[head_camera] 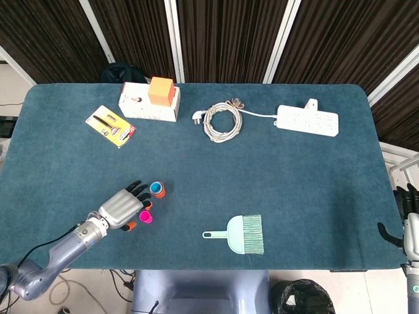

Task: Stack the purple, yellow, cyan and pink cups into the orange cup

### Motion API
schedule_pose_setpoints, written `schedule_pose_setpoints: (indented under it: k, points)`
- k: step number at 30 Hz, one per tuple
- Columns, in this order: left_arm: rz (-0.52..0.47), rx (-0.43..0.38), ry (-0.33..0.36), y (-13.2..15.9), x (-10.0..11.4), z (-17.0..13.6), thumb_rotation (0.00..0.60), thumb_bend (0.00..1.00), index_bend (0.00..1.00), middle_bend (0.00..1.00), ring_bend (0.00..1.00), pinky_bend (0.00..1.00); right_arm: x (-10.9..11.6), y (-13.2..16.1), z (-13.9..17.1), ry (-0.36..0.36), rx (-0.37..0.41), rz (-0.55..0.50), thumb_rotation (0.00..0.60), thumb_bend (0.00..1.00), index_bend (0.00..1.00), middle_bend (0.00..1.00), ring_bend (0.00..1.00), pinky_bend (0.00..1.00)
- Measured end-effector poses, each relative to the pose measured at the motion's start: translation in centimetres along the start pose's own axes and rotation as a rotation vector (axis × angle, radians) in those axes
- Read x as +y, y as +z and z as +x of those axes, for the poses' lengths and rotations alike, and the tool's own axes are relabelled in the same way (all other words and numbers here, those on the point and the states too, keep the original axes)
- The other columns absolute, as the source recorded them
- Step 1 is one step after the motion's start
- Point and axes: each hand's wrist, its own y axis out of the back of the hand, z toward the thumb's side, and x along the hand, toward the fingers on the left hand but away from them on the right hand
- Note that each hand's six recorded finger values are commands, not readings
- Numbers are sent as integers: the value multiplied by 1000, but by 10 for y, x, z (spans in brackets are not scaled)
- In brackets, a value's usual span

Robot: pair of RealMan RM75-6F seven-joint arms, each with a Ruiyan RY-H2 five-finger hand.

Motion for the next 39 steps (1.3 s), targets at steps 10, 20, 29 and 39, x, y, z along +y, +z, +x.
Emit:
schedule_pose_setpoints:
  k: [10,20,29,39]
  points:
    - [0,-3,9,4,0,7,600,276,376,180,0,0,0,-1,0,-1,-5,-1,600,337,118,46,94,51]
    - [9,-15,6,8,0,10,600,304,440,187,0,0,0,-2,-1,0,-7,-1,600,336,118,46,94,51]
    - [13,-9,6,7,-1,11,600,325,473,190,0,0,0,-2,-1,0,-8,-4,600,337,118,46,94,50]
    - [11,-7,38,8,7,10,600,335,476,191,0,0,0,-2,-1,0,-6,-3,600,337,118,46,94,50]
